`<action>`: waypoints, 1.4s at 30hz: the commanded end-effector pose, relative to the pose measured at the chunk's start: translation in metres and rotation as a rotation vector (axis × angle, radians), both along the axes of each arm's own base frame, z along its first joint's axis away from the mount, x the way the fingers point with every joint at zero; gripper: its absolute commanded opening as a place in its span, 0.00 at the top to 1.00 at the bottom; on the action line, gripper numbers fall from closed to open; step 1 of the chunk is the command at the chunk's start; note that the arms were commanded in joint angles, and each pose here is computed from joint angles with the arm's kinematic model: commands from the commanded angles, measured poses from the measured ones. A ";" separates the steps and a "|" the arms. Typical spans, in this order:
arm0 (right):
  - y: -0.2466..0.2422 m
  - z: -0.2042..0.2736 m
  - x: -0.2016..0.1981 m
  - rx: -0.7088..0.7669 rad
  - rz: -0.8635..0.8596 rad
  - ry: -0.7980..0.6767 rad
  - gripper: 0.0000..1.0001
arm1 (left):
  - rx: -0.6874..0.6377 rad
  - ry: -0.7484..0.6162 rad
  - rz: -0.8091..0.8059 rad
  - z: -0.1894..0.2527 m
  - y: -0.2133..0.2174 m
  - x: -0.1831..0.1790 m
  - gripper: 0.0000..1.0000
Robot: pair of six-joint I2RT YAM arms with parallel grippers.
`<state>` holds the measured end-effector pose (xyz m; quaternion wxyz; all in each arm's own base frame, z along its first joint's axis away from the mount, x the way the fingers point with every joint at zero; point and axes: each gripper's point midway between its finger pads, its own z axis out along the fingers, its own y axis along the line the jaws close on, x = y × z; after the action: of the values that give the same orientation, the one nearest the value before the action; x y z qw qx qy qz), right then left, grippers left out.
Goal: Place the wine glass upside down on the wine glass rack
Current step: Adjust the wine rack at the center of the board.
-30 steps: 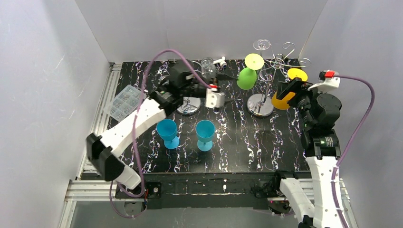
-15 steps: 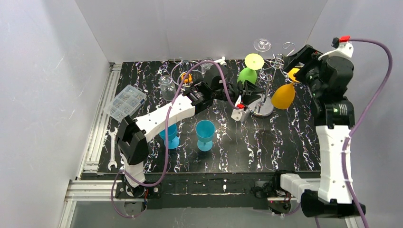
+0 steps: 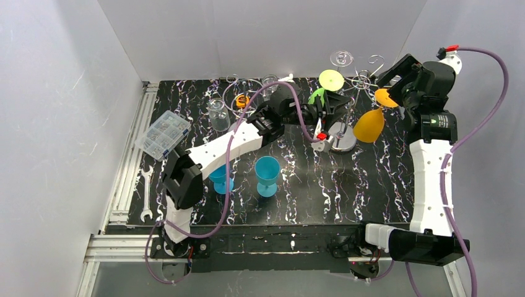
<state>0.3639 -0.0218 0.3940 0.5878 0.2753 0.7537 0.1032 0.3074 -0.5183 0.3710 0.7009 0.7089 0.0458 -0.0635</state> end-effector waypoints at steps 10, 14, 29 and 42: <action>-0.039 -0.012 0.026 0.055 -0.112 -0.017 0.13 | -0.032 -0.079 0.061 0.012 -0.009 0.021 0.68; -0.042 -0.023 0.039 0.138 -0.096 -0.051 0.19 | -0.034 -0.092 0.071 0.015 -0.006 0.021 0.69; -0.046 -0.028 0.047 0.185 -0.085 -0.121 0.52 | -0.041 -0.152 0.087 0.022 -0.005 0.025 1.00; -0.046 -0.028 0.041 0.192 -0.088 -0.135 0.72 | -0.046 -0.170 0.162 0.035 0.025 0.054 1.00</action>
<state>0.4146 -0.0627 0.3500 0.5884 0.3594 0.7038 0.1710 0.3473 -0.5214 0.3595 0.6980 0.7153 0.0285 0.0202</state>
